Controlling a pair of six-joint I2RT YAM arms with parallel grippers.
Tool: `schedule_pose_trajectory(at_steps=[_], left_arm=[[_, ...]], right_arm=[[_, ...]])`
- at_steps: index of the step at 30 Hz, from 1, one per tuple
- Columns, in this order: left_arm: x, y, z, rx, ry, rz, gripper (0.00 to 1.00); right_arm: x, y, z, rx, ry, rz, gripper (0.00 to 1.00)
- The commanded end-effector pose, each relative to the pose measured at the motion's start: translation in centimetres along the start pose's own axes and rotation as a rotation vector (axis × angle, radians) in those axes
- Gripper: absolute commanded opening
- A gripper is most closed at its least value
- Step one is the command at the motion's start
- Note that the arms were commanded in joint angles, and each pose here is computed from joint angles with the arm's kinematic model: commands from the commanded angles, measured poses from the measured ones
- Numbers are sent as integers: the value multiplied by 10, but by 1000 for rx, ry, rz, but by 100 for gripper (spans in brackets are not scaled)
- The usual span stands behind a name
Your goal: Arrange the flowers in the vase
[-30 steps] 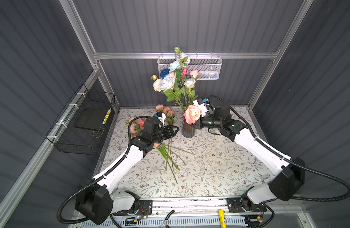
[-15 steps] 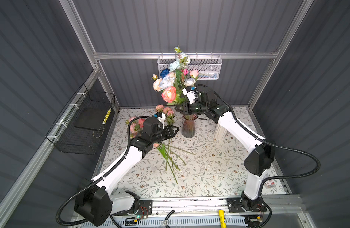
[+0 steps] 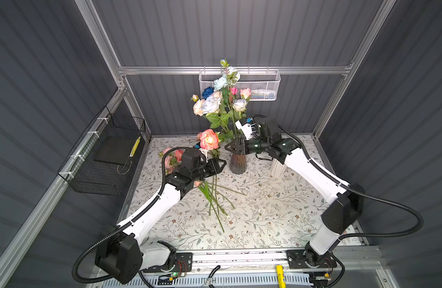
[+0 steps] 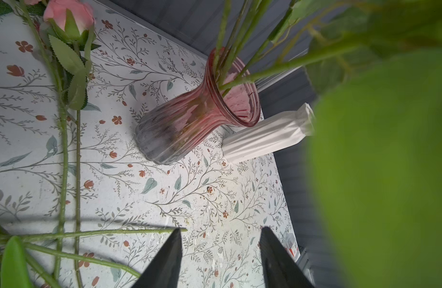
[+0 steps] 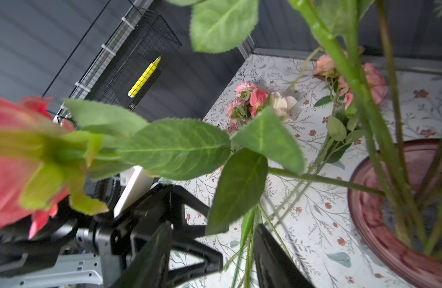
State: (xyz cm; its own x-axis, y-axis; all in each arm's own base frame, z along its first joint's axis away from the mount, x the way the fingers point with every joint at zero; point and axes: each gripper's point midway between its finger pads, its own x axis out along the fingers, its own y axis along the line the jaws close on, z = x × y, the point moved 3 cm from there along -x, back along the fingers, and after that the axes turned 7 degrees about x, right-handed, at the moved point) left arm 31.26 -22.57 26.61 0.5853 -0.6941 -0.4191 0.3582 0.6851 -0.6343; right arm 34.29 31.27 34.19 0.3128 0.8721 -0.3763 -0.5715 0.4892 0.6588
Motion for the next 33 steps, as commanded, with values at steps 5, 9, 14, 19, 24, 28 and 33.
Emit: schedule_pose_trajectory(at_steps=[5,9,14,19,24,28,33], left_arm=[[-12,-7,13,19,-49,1,55],[-16,-5,12,15,-58,13,59],[-42,4,13,30,-119,109,67],[-76,16,8,45,-215,199,89],[-95,19,-1,69,-239,213,100],[-103,18,-5,92,-244,216,100],[-110,19,-8,109,-248,223,100]], right_arm=[[-60,15,-23,-68,-117,-66,64],[-99,-7,-27,-39,-217,-206,68],[-162,-75,-17,69,-422,-541,73],[-201,-125,-12,169,-547,-695,82],[-199,-156,6,136,-516,-785,99],[-186,-181,16,121,-450,-842,99],[-172,-208,23,121,-387,-905,99]])
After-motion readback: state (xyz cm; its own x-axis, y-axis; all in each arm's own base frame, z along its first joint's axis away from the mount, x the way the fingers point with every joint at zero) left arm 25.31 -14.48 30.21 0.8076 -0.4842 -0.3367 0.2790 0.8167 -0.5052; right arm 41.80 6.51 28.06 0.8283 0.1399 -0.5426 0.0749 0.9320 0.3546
